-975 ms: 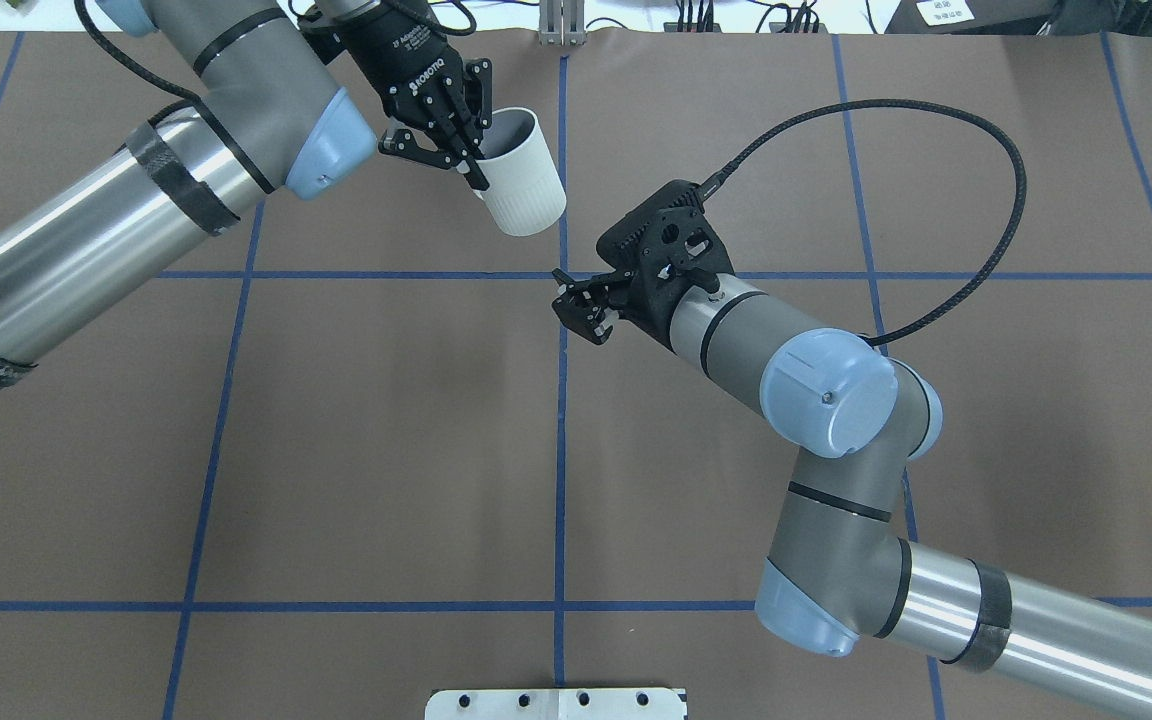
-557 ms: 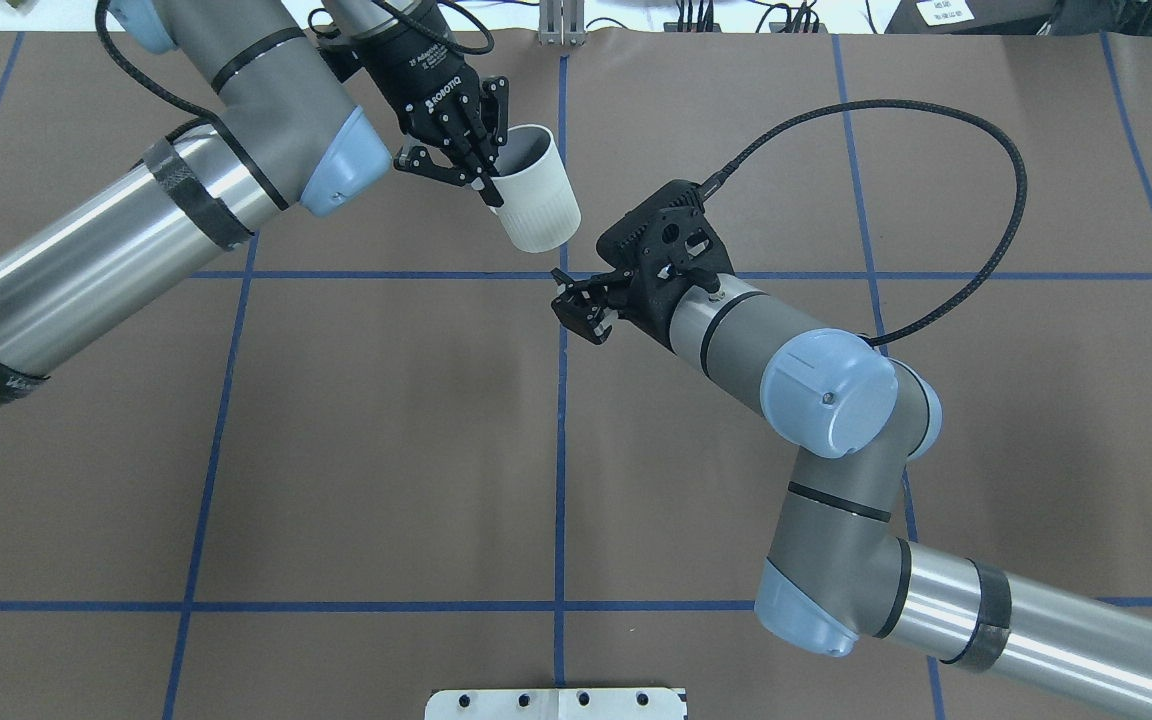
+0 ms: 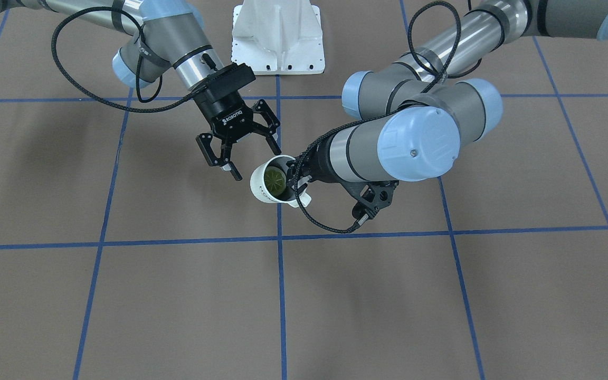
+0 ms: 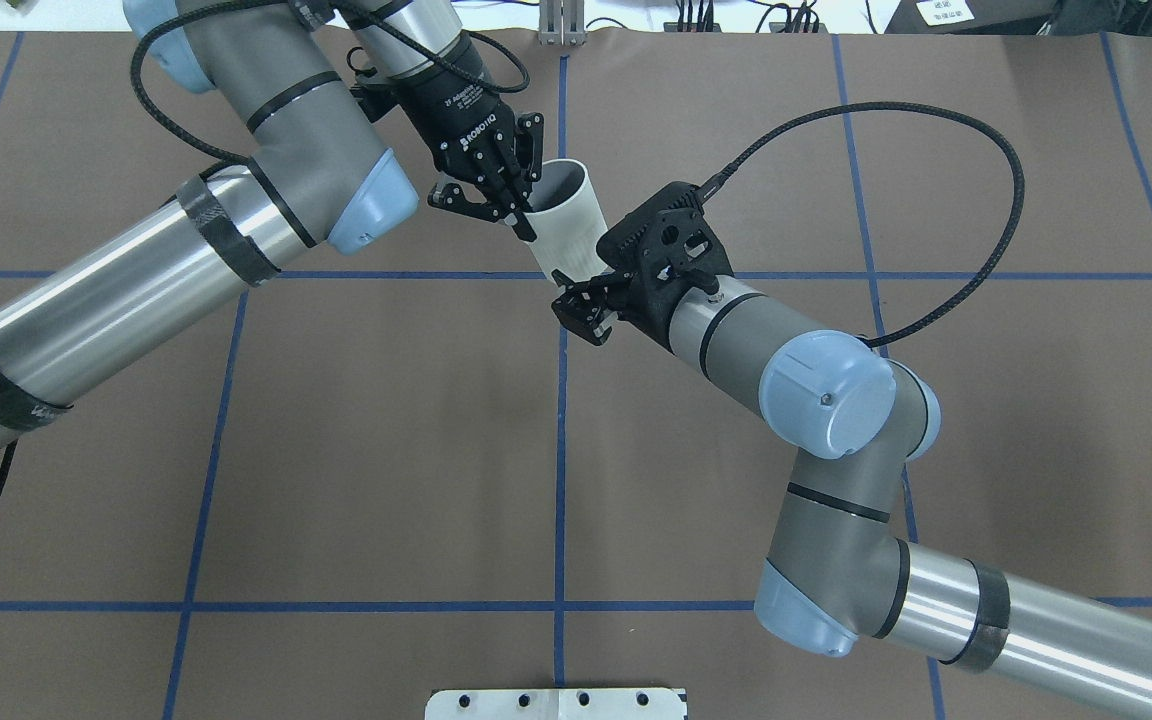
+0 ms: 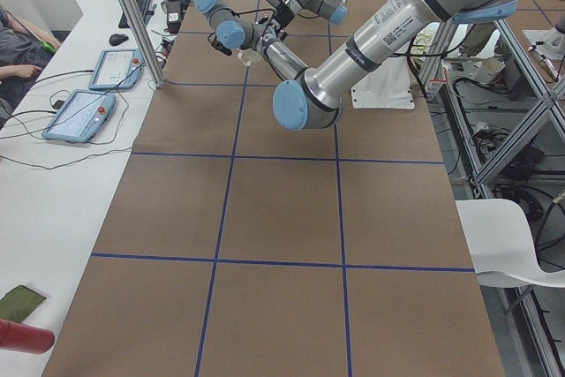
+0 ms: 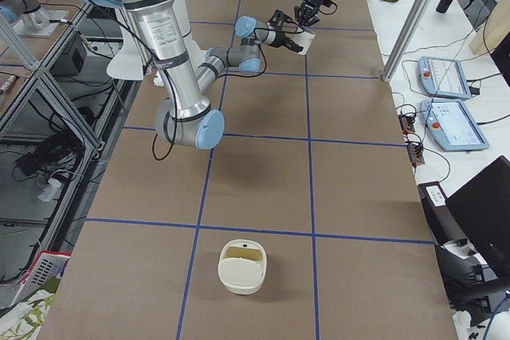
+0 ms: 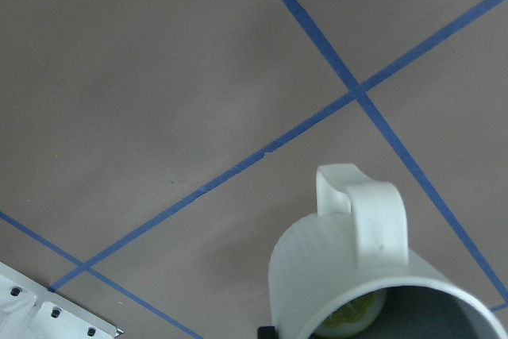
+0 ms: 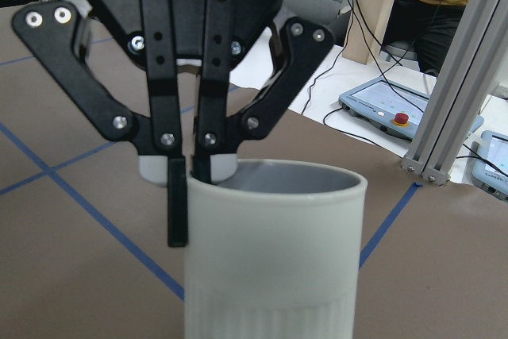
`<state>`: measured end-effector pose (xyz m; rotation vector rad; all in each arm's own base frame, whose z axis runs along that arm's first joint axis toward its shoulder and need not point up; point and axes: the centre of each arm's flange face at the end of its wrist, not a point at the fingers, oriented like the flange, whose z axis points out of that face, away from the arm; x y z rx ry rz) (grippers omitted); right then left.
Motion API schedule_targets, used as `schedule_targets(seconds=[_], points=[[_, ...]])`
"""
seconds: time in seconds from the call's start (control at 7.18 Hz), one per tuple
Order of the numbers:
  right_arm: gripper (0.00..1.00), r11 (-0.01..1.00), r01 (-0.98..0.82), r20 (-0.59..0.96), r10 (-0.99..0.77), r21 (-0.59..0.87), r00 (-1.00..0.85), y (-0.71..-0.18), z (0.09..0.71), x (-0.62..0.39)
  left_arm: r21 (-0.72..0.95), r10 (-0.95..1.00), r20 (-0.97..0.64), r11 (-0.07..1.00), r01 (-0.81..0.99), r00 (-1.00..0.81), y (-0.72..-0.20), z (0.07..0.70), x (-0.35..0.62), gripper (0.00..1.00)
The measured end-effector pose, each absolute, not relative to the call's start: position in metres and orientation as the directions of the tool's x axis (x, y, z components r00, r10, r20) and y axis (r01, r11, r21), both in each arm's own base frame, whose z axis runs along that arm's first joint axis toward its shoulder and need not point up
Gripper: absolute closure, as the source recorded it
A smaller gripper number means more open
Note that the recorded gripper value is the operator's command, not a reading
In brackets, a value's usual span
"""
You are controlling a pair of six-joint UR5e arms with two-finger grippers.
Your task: Left arm hands cup to right arm to dump lemon
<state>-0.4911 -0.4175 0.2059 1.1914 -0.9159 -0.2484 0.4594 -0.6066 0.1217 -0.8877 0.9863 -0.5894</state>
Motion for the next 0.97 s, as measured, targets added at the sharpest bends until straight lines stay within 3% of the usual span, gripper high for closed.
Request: schedule_targets(seconds=[0.97], points=[[0.02,0.397,-0.273,0.474,-0.605,0.876,0.640,-0.420,0.213,-0.496,-0.842,-0.755,-0.482,0.539,0.002,0.446,-0.584,0.106,0.467,1.00]])
